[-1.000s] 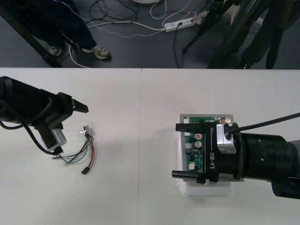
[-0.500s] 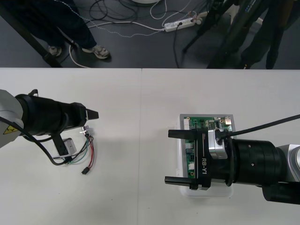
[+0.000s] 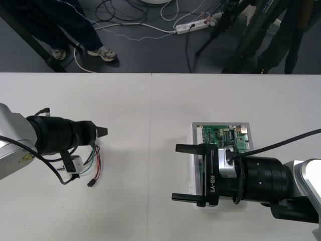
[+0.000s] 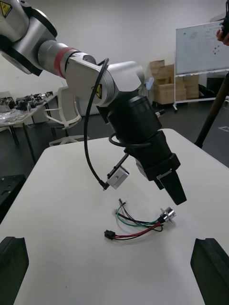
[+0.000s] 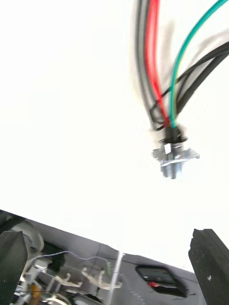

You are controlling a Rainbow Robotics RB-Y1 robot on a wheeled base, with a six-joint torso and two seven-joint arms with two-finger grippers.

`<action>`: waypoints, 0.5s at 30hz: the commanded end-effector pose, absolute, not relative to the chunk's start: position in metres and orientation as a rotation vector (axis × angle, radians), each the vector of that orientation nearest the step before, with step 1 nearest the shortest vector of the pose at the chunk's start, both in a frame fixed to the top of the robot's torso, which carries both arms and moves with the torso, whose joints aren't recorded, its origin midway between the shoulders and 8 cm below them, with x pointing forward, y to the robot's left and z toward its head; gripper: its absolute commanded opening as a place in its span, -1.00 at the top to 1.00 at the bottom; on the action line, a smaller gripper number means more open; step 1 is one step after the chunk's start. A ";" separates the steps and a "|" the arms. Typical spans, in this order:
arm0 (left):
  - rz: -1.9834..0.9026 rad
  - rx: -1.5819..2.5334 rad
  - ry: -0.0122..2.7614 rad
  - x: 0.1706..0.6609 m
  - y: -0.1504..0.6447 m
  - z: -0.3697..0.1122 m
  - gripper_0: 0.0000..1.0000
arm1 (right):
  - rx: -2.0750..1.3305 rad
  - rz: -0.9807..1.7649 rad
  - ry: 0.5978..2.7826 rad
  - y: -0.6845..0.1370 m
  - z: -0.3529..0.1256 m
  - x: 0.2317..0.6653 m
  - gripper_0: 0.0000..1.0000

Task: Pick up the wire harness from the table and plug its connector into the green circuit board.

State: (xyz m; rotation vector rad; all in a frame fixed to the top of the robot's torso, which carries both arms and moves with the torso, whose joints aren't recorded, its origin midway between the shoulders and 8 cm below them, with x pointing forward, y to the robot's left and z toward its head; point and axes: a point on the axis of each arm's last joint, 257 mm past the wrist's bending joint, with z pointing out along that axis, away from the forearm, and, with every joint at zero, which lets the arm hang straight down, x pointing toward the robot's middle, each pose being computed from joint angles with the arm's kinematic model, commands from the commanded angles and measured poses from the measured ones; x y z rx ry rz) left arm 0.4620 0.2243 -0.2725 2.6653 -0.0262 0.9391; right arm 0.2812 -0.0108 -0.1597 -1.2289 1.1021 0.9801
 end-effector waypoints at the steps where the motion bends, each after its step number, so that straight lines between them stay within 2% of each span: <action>1: 1.029 2.588 -0.087 0.485 0.226 -0.256 -1.00 | -1.251 0.965 1.004 0.003 -0.152 0.280 -1.00; 15: 0.998 2.604 -0.003 0.495 0.235 -0.287 -1.00 | -1.283 0.938 0.935 0.009 -0.141 0.281 -1.00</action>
